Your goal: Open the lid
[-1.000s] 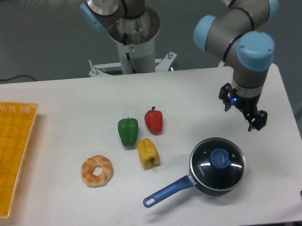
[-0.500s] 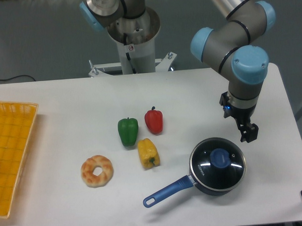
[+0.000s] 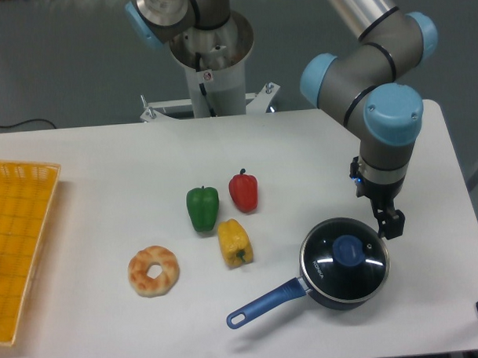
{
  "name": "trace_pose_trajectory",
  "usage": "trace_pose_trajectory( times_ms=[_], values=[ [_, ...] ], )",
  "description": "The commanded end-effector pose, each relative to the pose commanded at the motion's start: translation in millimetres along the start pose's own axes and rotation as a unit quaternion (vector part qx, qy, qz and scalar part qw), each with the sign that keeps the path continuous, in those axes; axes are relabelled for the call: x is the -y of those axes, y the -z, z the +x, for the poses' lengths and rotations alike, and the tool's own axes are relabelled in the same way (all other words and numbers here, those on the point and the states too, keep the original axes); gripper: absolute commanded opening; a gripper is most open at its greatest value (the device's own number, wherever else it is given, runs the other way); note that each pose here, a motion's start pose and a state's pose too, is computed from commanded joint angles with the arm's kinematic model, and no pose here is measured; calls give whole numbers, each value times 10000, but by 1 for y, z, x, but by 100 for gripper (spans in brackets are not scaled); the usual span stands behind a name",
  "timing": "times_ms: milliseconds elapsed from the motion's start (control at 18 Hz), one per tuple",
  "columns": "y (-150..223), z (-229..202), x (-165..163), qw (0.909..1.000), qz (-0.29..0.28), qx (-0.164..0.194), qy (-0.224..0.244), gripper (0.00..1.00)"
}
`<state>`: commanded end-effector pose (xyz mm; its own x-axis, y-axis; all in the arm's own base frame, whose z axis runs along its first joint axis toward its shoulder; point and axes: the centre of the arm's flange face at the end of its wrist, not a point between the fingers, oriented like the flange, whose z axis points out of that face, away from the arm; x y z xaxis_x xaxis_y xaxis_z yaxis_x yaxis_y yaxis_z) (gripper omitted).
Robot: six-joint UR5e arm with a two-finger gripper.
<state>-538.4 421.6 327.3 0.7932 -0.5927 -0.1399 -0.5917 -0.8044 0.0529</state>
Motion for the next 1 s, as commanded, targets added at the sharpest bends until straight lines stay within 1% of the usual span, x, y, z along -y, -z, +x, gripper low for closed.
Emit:
trace_pose_trajectory(
  times_ms=[111, 222, 389, 500, 556, 889, 1000],
  values=[
    [-1, 0, 2, 9998, 2, 1, 216, 100],
    [-2, 0, 4, 9997, -2, -7, 240, 100],
    [0, -10, 7, 9999, 0, 63, 89, 100],
    [1, -20, 7, 9997, -18, 124, -206, 100],
    [2, -23, 7, 9995, -15, 147, -276, 100],
    [-20, -33, 28, 9985, 17, 50, -538, 100],
    [-22, -34, 29, 9982, 18, 50, -599, 100]
  ],
)
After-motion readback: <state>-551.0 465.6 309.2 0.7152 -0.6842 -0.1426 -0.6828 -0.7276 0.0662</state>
